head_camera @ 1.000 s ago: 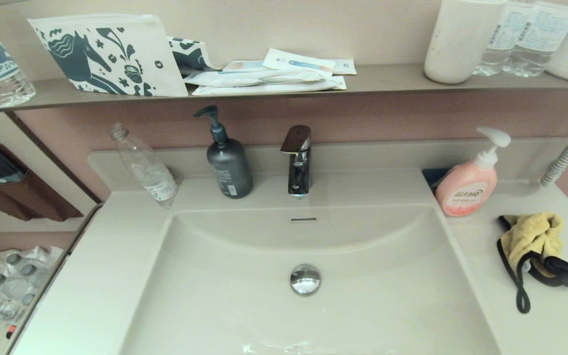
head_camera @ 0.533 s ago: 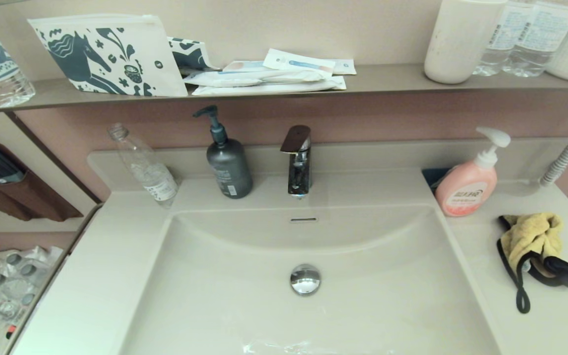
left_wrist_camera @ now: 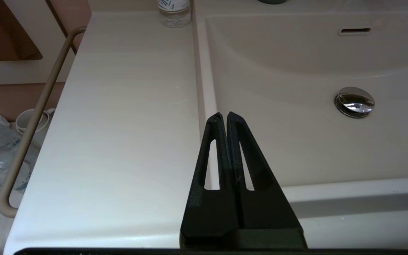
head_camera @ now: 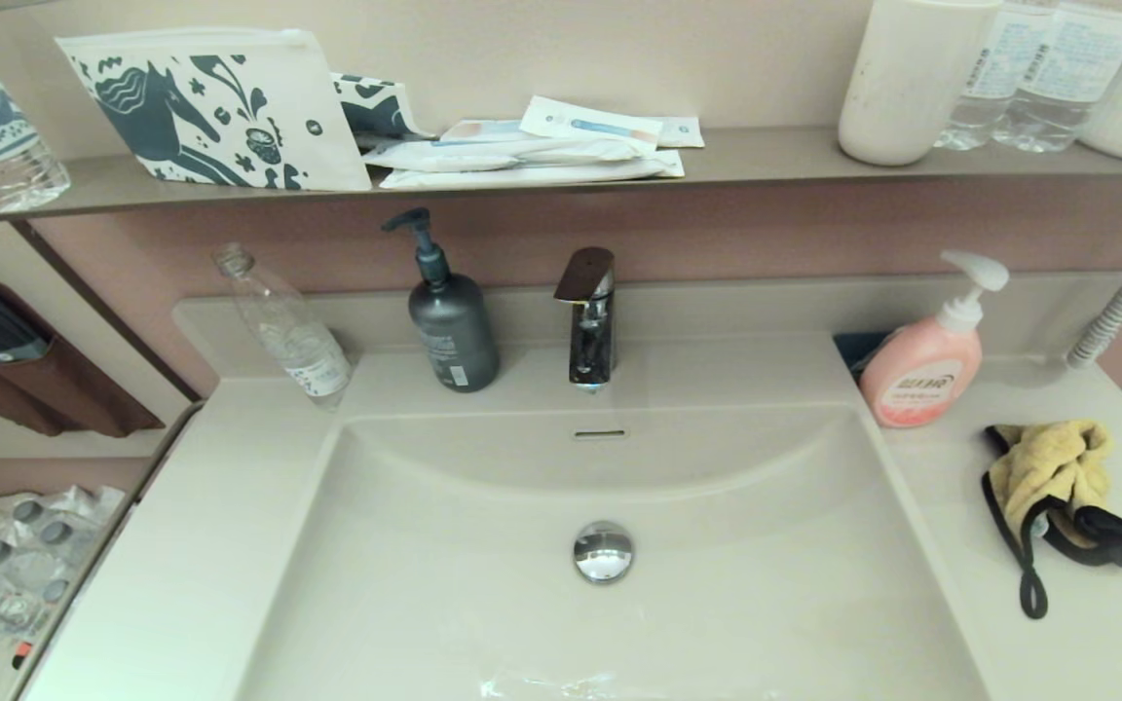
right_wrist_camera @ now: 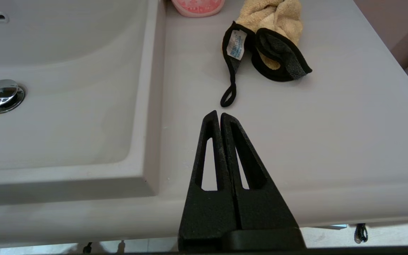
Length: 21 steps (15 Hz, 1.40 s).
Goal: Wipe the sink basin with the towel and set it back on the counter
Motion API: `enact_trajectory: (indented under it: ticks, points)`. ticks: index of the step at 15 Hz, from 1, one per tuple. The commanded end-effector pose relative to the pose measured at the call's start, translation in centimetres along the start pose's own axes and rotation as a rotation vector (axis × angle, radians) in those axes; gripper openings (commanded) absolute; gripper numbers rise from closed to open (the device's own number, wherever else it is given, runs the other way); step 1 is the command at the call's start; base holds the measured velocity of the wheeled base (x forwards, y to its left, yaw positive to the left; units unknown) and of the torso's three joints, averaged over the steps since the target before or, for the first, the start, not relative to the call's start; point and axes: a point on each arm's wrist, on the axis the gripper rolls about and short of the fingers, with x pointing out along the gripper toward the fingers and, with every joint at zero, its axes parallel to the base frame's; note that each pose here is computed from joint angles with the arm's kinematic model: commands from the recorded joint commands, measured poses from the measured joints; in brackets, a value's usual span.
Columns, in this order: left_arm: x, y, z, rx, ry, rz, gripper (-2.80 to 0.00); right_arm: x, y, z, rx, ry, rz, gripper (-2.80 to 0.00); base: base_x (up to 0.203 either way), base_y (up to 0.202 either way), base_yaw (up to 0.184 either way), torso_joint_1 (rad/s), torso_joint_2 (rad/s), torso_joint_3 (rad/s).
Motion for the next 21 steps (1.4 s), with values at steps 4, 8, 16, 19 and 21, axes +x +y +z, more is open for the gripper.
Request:
enact_trajectory:
  ticks: [4, 8, 16, 19, 21]
  points:
    - [0.0, 0.0, 0.0, 0.0, 0.0, 0.0, -2.8, 0.04, 0.0, -0.1, -0.001, 0.006, 0.001, -2.8, 0.0, 0.0, 0.0, 0.0, 0.0, 0.0]
    - [0.0, 0.0, 0.0, 0.0, 0.0, 0.0, -2.8, 0.04, 0.0, -0.1, -0.002, 0.006, 0.001, -2.8, 0.0, 0.0, 0.0, 0.0, 0.0, 0.0]
    - [0.0, 0.0, 0.0, 0.0, 0.0, 0.0, -2.8, 0.04, 0.0, -0.09, 0.009, 0.004, 0.001, -2.8, 0.0, 0.0, 0.0, 0.0, 0.0, 0.0]
    - [0.0, 0.0, 0.0, 0.0, 0.0, 0.0, -2.8, 0.04, 0.0, -0.09, 0.008, 0.004, 0.001, -2.8, 0.0, 0.0, 0.0, 0.0, 0.0, 0.0]
    - [0.0, 0.0, 0.0, 0.0, 0.0, 0.0, -2.8, 0.04, 0.0, -0.09, 0.008, 0.004, 0.001, -2.8, 0.0, 0.0, 0.0, 0.0, 0.0, 0.0]
